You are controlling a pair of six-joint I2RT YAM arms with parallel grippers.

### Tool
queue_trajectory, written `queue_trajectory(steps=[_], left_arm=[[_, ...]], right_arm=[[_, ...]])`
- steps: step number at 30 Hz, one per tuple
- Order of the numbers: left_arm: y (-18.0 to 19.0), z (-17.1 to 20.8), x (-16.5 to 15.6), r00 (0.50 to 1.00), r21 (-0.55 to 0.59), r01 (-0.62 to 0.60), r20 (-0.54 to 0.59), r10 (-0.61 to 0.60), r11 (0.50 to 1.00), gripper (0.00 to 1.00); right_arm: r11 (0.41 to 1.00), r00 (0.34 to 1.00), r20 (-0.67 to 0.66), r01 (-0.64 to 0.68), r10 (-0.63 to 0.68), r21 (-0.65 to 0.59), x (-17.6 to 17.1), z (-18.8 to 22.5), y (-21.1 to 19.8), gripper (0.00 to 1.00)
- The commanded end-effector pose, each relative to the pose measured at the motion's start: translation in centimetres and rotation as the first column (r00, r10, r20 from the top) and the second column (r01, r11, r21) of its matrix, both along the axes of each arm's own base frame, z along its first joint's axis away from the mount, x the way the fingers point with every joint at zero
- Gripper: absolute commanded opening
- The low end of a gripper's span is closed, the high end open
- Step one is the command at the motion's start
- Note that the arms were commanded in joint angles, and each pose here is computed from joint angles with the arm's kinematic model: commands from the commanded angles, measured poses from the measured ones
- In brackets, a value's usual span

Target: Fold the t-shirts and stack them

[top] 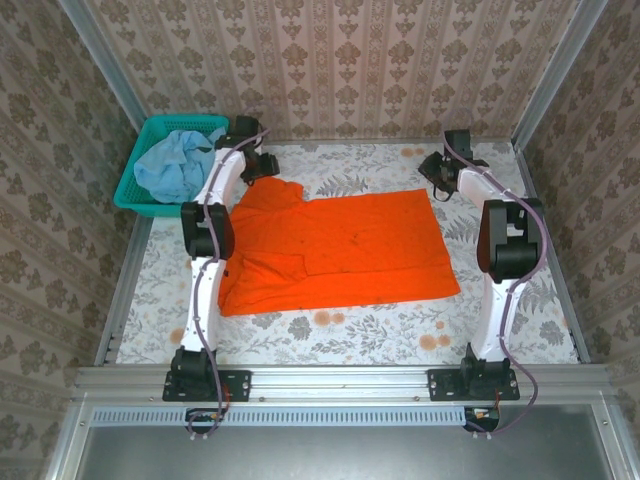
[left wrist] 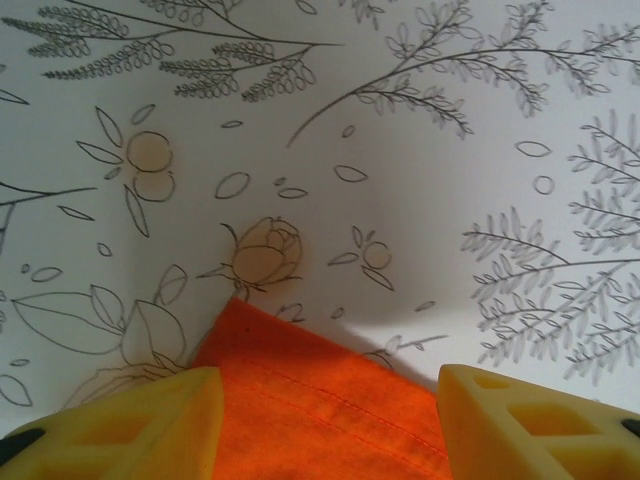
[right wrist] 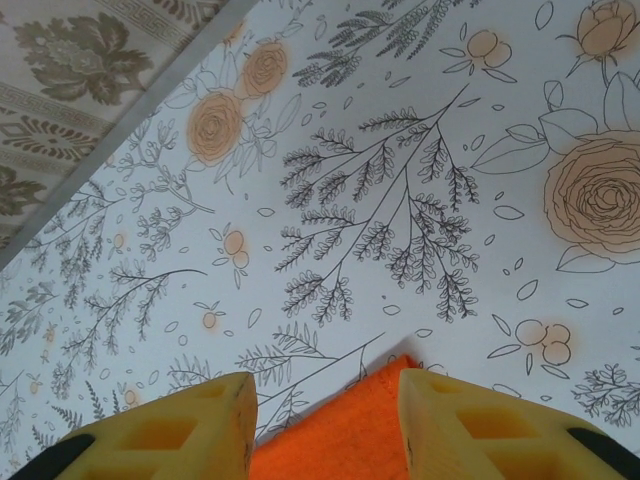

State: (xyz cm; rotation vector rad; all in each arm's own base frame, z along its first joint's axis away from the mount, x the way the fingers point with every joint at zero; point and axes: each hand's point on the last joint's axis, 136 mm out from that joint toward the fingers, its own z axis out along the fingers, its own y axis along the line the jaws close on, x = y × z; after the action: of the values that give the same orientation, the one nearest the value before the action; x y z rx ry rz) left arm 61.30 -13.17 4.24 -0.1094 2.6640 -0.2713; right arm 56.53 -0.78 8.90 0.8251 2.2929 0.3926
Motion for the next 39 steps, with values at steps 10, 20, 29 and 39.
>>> queue_trajectory(steps=[10, 20, 29, 39], left_arm=[[1.9, 0.1, 2.4, 0.996, 0.065, 0.003, 0.091, -0.009, 0.998, 0.59], [1.5, -1.6, 2.2, 0.998, 0.035, 0.011, 0.065, -0.014, 0.999, 0.50], [0.8, -2.3, 2.1, 0.998, 0.002, 0.023, 0.055, -0.023, 1.000, 0.37], [0.0, -3.2, 0.3, 0.997, 0.011, 0.071, -0.004, -0.071, 0.997, 0.34]], right_arm=[[0.997, 0.999, 0.026, -0.027, 0.026, 0.077, 1.6, -1.2, 0.7, 0.42], [0.996, 0.999, 0.023, -0.035, 0.034, 0.076, 1.6, -1.6, 0.7, 0.42], [0.997, 1.000, -0.025, -0.016, 0.018, 0.078, 2.0, -2.7, 0.6, 0.43], [0.998, 0.999, -0.040, -0.018, 0.021, 0.066, 2.0, -3.3, 0.5, 0.43]])
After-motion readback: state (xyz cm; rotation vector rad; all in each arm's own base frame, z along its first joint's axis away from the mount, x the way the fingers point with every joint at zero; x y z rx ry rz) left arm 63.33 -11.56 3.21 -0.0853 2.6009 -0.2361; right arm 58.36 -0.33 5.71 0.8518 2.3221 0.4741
